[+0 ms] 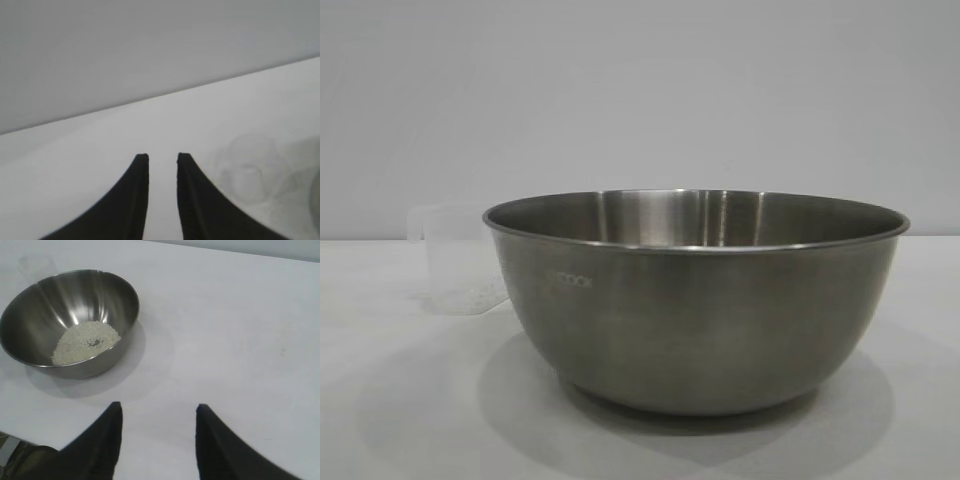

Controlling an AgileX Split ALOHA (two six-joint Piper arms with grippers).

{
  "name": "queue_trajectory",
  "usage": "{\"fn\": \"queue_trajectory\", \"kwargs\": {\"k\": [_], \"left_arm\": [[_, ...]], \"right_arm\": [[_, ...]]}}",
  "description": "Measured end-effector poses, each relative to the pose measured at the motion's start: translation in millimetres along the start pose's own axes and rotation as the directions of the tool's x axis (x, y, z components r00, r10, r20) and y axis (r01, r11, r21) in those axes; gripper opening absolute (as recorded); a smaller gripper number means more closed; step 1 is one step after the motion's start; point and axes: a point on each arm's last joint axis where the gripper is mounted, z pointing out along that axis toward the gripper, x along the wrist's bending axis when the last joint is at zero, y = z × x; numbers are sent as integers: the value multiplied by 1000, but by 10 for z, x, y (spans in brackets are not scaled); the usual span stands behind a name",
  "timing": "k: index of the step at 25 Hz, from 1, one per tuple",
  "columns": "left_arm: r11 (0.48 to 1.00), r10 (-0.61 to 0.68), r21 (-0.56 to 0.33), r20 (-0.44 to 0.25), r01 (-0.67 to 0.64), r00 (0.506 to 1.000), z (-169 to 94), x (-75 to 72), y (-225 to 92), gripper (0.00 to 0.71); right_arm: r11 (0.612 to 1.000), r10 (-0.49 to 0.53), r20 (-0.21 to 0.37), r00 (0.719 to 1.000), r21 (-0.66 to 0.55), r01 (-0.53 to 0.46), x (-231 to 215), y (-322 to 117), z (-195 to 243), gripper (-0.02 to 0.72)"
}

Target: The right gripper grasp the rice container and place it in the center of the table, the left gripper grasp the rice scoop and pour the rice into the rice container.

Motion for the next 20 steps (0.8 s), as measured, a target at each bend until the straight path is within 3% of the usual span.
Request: {"fn": "queue_trajectory", "kwargs": {"k": [11, 20], "left_arm": [[998, -62, 27, -101, 65, 993, -1134, 127, 133, 103], [967, -75, 240, -36, 81, 997, -1340, 37, -197, 103]], "right_arm": [[1000, 0, 0, 1000, 0, 0, 0, 0, 0, 287], [1000, 0, 0, 1000, 0, 0, 0, 0, 0, 287]]}}
